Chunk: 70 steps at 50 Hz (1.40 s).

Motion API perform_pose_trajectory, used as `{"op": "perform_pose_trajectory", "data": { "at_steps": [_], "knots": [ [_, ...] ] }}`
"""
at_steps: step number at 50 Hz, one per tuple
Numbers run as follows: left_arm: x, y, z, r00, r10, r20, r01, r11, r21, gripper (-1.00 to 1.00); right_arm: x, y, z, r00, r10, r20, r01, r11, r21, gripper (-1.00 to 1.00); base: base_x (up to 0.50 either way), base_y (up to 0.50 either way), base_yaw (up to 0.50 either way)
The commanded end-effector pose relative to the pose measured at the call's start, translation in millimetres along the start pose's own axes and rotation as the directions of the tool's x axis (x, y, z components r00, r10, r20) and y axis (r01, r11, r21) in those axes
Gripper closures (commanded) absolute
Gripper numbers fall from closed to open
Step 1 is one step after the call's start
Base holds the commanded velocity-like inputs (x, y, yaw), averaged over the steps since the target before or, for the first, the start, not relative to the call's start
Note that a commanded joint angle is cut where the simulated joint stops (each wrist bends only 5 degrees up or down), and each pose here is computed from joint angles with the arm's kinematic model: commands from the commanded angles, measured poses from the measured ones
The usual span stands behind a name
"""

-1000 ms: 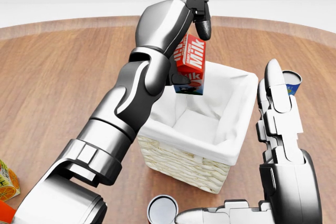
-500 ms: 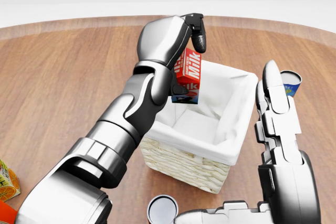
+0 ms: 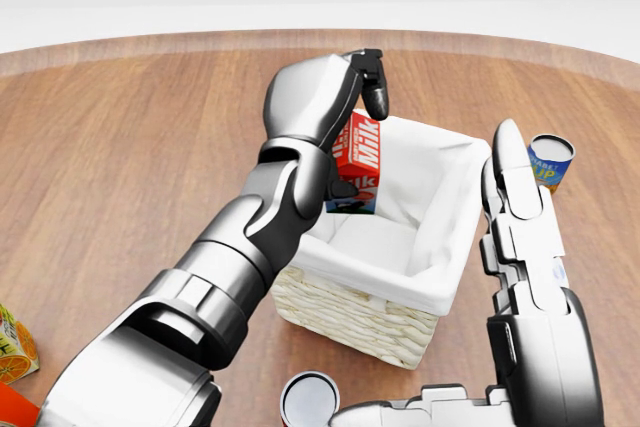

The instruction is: Pick the milk and place it in the basket.

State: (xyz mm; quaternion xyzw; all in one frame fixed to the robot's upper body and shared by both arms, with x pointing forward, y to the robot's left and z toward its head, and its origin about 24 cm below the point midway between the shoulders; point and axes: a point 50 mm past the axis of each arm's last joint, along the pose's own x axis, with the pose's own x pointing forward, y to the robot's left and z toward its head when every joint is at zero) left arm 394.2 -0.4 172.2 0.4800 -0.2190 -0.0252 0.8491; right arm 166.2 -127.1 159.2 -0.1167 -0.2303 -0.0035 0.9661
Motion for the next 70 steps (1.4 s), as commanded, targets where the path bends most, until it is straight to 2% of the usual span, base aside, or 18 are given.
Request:
{"op": "perform_pose_trajectory", "data": {
  "at_steps": [1, 8, 31, 32, 33, 34, 38, 39, 43, 52, 59, 65, 70],
  "knots": [
    [1.0, 2, 6, 0.998, 0.057, 0.007, -0.057, 0.998, -0.018, 1.0, 0, 1, -2, 1.0, 0.002, -0.009, -0.002, 1.0, -0.006, -1.0, 0.0, 0.0, 0.0],
    [-0.2, -2, 10, 0.999, 0.044, 0.014, -0.044, 0.999, -0.02, 1.0, -1, 1, -2, 1.0, 0.003, -0.008, -0.003, 1.0, -0.004, -1.0, 0.0, 0.0, 0.0],
    [-9.2, -17, 2, 1.0, -0.017, -0.006, 0.017, 1.0, 0.018, 1.0, -3, 2, -2, 1.0, 0.01, -0.016, -0.01, 1.0, -0.002, -1.0, 0.0, 0.0, 0.0],
    [-9.6, -17, 2, 1.0, -0.019, -0.003, 0.019, 1.0, 0.022, 0.8, -3, 2, -3, 1.0, 0.01, -0.018, -0.01, 1.0, -0.002, -1.0, 0.0, 0.0, 0.0],
    [-9.8, -18, 3, 1.0, -0.02, -0.002, 0.02, 1.0, 0.023, -0.51, -3, 3, -3, 1.0, 0.011, -0.019, -0.011, 1.0, -0.002, -1.0, 0.0, 0.0, 0.0],
    [-9.4, -17, 3, 1.0, -0.02, 0.002, 0.019, 0.999, 0.028, -1.0, -3, 3, -3, 1.0, 0.013, -0.02, -0.013, 1.0, -0.002, -1.0, 0.0, 0.0, 0.0],
    [-7.8, -15, 3, 1.0, -0.009, 0.0, 0.009, 1.0, 0.02, -1.0, -3, 3, -2, 1.0, 0.012, -0.014, -0.012, 1.0, -0.002, -1.0, 0.0, 0.0, 0.0],
    [-5.6, -11, 4, 1.0, 0.012, -0.018, -0.012, 1.0, -0.025, -1.0, -3, 3, -3, 1.0, 0.012, -0.018, -0.012, 1.0, -0.003, -1.0, 0.0, 0.0, 0.0],
    [1.8, 2, 11, 0.998, 0.058, -0.022, -0.06, 0.994, -0.093, -1.0, -3, 3, -3, 1.0, 0.015, -0.018, -0.015, 1.0, -0.003, -1.0, 0.0, 0.0, 0.0],
    [11.4, 23, 28, 0.992, 0.123, 0.037, -0.117, 0.982, -0.149, -1.0, -2, 4, -2, 1.0, 0.015, -0.013, -0.015, 1.0, -0.003, -1.0, 0.0, 0.0, 0.0],
    [12.4, 28, 24, 0.992, 0.129, 0.014, -0.123, 0.97, -0.211, -1.0, -2, 3, -2, 1.0, 0.015, -0.016, -0.015, 1.0, -0.003, -1.0, 0.0, 0.0, 0.0],
    [6.9, 28, 16, 0.993, 0.116, -0.023, -0.118, 0.942, -0.315, -1.0, -3, 5, -5, 1.0, 0.017, -0.025, -0.017, 1.0, -0.008, -1.0, 0.0, 0.0, 0.0],
    [-0.6, 24, 8, 0.997, 0.054, -0.05, -0.071, 0.876, -0.476, -1.0, -2, 5, -5, 0.999, 0.017, -0.027, -0.017, 1.0, -0.01, -1.0, 0.0, 0.0, 0.0]
  ]
}}
